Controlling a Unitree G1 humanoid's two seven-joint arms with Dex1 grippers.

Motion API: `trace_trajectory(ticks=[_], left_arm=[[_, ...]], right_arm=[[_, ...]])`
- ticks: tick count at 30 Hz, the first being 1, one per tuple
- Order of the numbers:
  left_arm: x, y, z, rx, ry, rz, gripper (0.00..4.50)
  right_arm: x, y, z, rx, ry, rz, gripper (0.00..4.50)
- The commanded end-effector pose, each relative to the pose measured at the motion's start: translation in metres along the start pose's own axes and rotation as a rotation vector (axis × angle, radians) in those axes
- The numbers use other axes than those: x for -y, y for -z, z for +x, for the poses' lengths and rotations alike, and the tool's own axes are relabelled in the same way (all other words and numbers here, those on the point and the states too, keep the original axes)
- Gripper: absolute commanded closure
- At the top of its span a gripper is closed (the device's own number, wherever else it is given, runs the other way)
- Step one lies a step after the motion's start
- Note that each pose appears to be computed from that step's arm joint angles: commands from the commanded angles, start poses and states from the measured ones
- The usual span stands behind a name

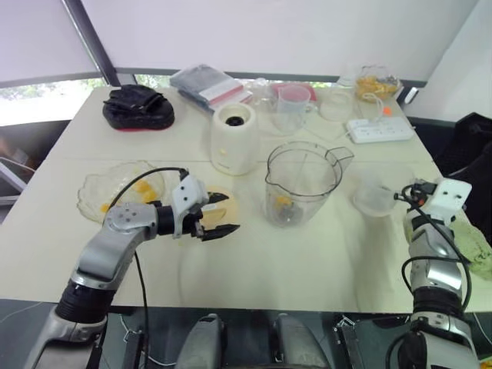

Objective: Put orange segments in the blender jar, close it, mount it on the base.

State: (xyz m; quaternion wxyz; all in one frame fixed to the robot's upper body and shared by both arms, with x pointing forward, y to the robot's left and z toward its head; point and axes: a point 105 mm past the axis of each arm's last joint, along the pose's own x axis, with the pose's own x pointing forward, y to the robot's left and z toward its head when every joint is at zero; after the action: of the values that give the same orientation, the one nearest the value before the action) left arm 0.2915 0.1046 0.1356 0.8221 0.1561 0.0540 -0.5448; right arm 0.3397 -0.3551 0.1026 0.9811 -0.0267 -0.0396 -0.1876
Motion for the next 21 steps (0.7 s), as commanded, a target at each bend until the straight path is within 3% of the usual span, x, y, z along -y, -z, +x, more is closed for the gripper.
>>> trace_trajectory(ticks=[1, 6, 13, 21], left_arm=[[0.001, -0.009, 0.000, 0.024, -0.001, 0.039, 0.57], [0.001, -0.009, 0.000, 0.026, -0.005, 0.038, 0.57], [-0.002, -0.008, 0.000, 0.027, -0.006, 0.032, 0.57], [-0.015, -0.036, -0.001, 0.229, -0.058, -0.037, 0.57]], right_arm=[[0.003, -0.008, -0.004, 0.029, 0.003, -0.005, 4.47], [0.001, -0.029, -0.005, 0.078, 0.009, 0.057, 4.47], [-0.017, -0.089, -0.006, 0.208, -0.039, 0.132, 4.47], [-0.033, -0.152, -0.009, 0.328, -0.094, 0.146, 4.47]])
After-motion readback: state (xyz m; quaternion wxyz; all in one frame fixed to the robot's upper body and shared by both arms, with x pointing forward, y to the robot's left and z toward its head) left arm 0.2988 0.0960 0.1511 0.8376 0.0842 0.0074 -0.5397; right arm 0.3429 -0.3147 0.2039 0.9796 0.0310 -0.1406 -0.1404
